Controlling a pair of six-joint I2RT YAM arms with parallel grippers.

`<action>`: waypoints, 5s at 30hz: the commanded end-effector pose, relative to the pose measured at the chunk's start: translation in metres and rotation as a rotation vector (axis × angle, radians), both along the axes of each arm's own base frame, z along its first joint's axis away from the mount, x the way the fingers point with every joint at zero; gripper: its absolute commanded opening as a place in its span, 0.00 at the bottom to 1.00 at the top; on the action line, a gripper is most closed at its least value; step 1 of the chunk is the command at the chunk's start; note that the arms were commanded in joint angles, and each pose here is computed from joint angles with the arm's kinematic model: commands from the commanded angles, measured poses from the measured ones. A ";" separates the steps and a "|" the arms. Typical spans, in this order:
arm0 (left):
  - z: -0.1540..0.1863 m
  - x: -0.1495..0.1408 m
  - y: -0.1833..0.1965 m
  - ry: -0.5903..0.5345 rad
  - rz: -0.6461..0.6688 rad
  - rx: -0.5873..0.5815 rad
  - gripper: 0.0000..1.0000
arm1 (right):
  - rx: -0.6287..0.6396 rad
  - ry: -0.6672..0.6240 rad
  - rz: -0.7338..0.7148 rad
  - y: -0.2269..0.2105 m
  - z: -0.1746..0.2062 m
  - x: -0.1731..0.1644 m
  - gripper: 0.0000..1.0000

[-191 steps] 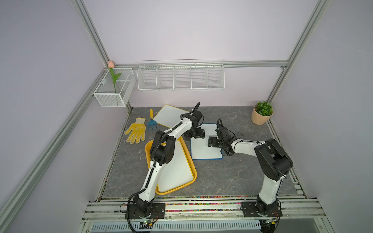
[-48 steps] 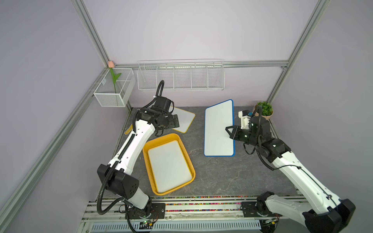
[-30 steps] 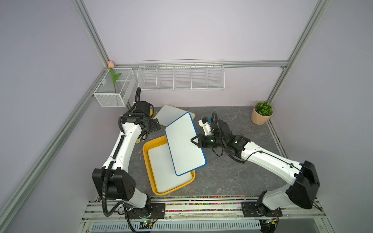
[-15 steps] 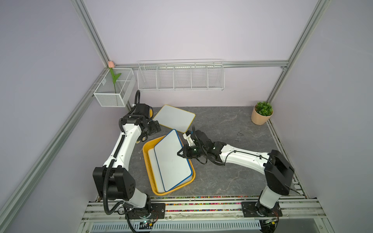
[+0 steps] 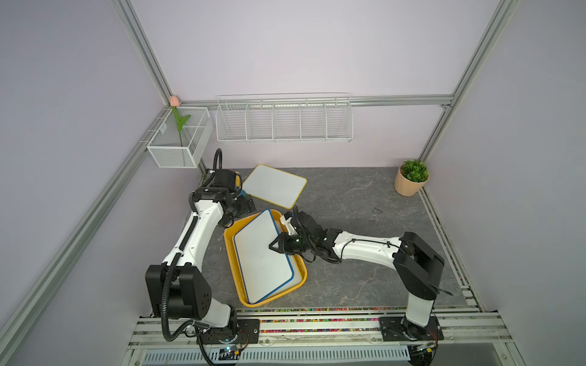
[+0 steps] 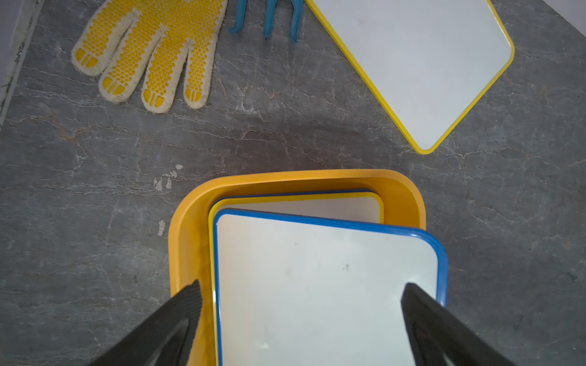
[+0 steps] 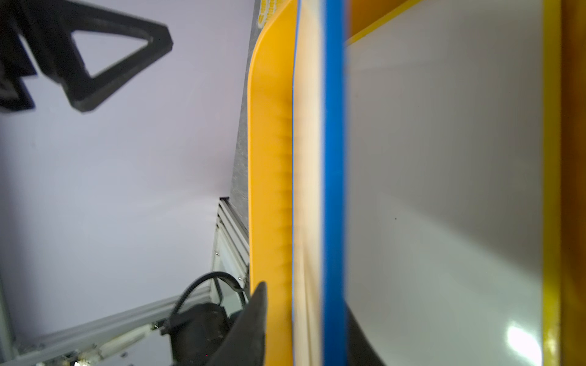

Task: Put the whiteboard into the storage box
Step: Place the whiteboard in the storage box, then move the storage box to the center of the board, then move the whiteboard to the center of the board.

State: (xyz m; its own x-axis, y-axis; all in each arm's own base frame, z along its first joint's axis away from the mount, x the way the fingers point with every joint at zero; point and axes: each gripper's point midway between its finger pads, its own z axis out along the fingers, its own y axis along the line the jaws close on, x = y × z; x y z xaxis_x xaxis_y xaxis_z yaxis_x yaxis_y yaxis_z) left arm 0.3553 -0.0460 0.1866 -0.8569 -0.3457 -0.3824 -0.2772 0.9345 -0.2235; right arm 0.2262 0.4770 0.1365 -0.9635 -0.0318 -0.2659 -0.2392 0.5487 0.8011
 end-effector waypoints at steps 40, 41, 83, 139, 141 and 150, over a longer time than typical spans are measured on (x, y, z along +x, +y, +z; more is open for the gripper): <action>-0.011 -0.006 -0.001 -0.022 -0.026 -0.010 0.99 | -0.742 -0.565 -0.063 -0.084 -0.054 0.056 0.76; -0.011 -0.006 -0.002 -0.019 -0.027 -0.009 0.99 | -0.739 -0.562 -0.052 -0.082 -0.058 0.055 0.69; -0.038 -0.014 -0.057 0.060 -0.134 -0.077 1.00 | -0.890 -0.291 -0.602 -0.335 -0.034 0.076 0.77; 0.002 -0.022 -0.154 -0.148 -0.063 -0.344 1.00 | -0.404 -0.503 -0.251 -0.183 0.058 0.118 0.89; -0.002 -0.015 -0.138 -0.152 -0.003 -0.362 1.00 | -0.417 -0.484 -0.220 -0.162 0.041 0.132 0.89; -0.031 0.046 -0.106 -0.130 0.084 -0.324 1.00 | -0.401 -0.477 -0.237 -0.096 -0.005 0.208 0.89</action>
